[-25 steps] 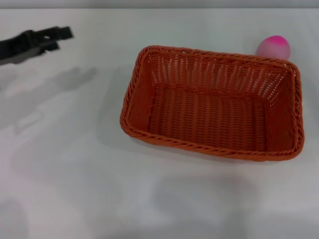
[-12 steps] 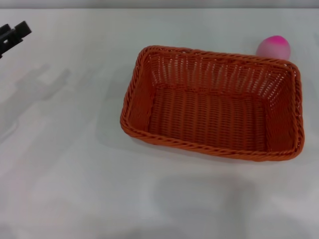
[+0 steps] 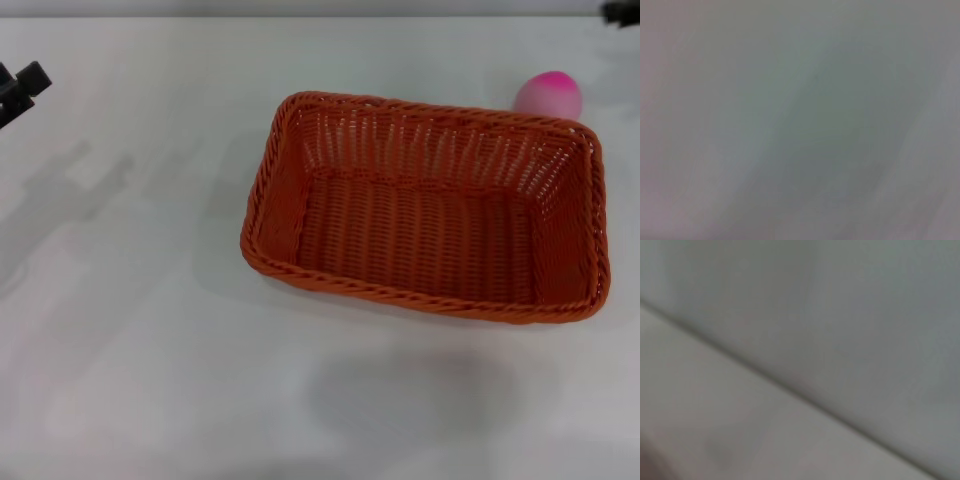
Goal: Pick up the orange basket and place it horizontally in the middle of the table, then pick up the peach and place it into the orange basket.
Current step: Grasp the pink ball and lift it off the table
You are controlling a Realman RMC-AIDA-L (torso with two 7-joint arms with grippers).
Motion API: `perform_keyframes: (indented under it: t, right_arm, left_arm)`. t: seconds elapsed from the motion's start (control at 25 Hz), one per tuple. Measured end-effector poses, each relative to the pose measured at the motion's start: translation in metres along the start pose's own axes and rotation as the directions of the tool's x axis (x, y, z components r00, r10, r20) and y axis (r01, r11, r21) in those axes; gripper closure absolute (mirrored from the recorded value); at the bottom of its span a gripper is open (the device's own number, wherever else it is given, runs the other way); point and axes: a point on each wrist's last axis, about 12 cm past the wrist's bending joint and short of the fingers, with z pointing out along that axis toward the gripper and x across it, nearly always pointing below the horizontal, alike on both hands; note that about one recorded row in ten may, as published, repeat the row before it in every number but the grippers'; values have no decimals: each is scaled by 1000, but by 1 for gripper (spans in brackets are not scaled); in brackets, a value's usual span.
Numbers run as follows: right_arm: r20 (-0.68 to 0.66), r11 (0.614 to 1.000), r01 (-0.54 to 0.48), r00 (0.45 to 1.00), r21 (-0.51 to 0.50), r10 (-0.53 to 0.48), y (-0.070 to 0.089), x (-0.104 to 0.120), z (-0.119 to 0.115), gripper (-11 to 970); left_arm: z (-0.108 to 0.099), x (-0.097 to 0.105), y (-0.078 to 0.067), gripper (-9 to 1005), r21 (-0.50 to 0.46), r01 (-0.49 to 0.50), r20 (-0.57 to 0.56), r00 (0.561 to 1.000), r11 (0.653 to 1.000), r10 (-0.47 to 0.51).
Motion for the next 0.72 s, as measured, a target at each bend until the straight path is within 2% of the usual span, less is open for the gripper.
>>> perform_keyframes:
  t: [0.04,0.12,0.36,0.72]
  right_arm:
    - [-55,1000,18,998,-20,-19,11,-10,13,145]
    - [-94,999,30,995,-42,-34,25,-18,25,145]
    - [-169,998,11,985,-60,-21,43,-22,46,146]
    - [-265,1000,7,964,28,1,47,-15,64,147]
  left_arm:
    - [-1,0,-1,256,7,-6,6,1000,1000,6]
    - [-5,2,-3,256,15,-20,16,1000,1000,20]
    - [-7,6,-6,257,31,-36,21,999,999,36]
    - [-10,10,-17,258,114,-65,35,998,991,61]
